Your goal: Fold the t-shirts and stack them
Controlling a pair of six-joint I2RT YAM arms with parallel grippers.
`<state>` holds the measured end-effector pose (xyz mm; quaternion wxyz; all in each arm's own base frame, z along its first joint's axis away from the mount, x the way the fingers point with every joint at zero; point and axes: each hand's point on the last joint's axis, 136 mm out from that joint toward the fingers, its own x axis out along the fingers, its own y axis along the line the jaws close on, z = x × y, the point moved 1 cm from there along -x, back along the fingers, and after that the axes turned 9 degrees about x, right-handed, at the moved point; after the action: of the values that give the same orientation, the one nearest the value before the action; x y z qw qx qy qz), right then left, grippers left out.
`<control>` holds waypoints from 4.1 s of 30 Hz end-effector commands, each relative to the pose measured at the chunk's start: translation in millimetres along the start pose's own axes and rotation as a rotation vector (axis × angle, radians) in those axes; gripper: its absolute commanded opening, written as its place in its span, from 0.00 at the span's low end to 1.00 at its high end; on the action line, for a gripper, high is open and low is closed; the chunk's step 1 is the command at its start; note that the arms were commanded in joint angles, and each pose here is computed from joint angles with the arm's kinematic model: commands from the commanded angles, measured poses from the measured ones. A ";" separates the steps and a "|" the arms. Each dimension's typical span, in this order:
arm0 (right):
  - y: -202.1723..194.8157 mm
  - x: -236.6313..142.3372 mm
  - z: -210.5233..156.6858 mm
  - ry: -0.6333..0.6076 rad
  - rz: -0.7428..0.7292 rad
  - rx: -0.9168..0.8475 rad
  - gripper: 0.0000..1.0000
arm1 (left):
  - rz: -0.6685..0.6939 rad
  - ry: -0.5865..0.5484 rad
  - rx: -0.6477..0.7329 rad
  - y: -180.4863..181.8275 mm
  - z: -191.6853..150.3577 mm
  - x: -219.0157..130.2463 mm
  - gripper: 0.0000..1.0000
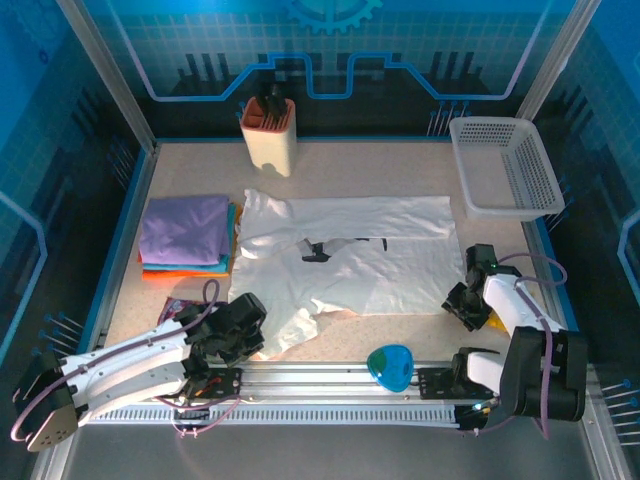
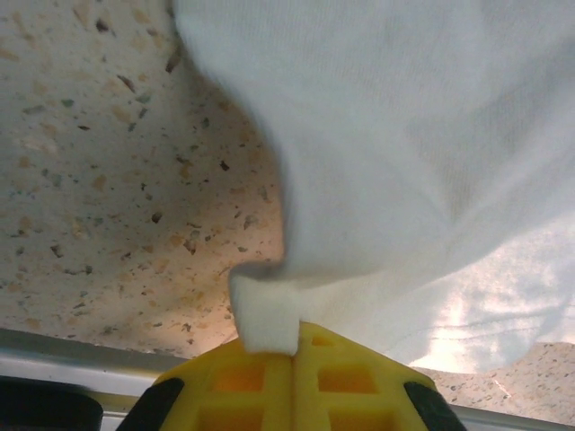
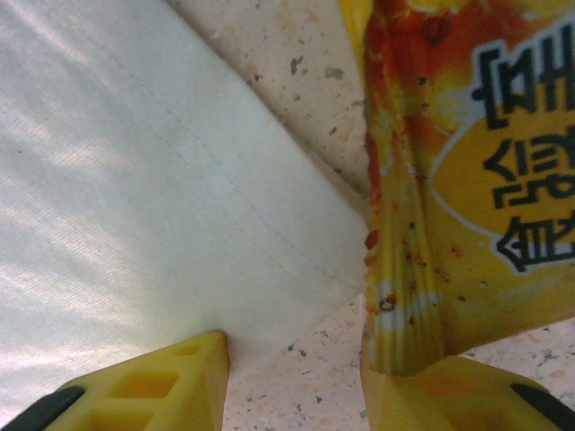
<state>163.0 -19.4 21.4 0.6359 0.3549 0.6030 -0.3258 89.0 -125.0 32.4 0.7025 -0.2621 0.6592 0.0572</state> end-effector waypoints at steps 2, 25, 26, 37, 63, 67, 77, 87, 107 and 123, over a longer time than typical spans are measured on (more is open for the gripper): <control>31.0 -3.5 27.2 -0.079 0.120 -0.010 0.41 | 0.014 -0.027 0.032 -1.5 4.1 -13.4 0.00; 62.9 -23.0 45.4 -0.106 0.220 -0.061 0.00 | -0.082 -0.099 0.125 -45.7 47.6 -78.1 0.00; 64.0 -25.2 46.0 -0.105 0.221 -0.066 0.00 | -0.089 -0.100 0.128 -48.6 50.6 -78.9 0.00; 82.0 -35.2 47.1 -0.037 0.255 -0.101 0.00 | -0.127 -0.142 0.173 -67.3 83.9 -97.4 0.00; 118.0 -49.4 92.0 -0.015 0.370 -0.120 0.00 | -0.175 -0.274 0.195 -94.2 175.0 -129.5 0.00; 125.6 -46.6 100.1 -0.012 0.376 -0.123 0.00 | -0.165 -0.276 0.196 -96.9 191.4 -126.6 0.00; 145.9 -36.7 112.3 0.020 0.404 -0.101 0.00 | -0.148 -0.289 0.210 -108.1 225.7 -120.7 0.00; 157.7 -32.5 120.9 0.017 0.398 -0.101 0.00 | -0.138 -0.302 0.207 -113.3 247.6 -112.2 0.00; 167.3 -36.8 116.0 -0.016 0.395 -0.139 0.33 | -0.024 -0.344 0.177 -97.3 306.1 -94.0 0.21; 156.6 -59.2 85.7 -0.079 0.464 -0.244 0.60 | -0.130 -0.283 0.218 -108.0 268.6 -97.0 0.42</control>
<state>340.9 -19.4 91.7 0.7438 0.4099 0.5110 -0.1325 383.0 -58.4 155.3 0.8249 -0.2039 0.5272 0.0051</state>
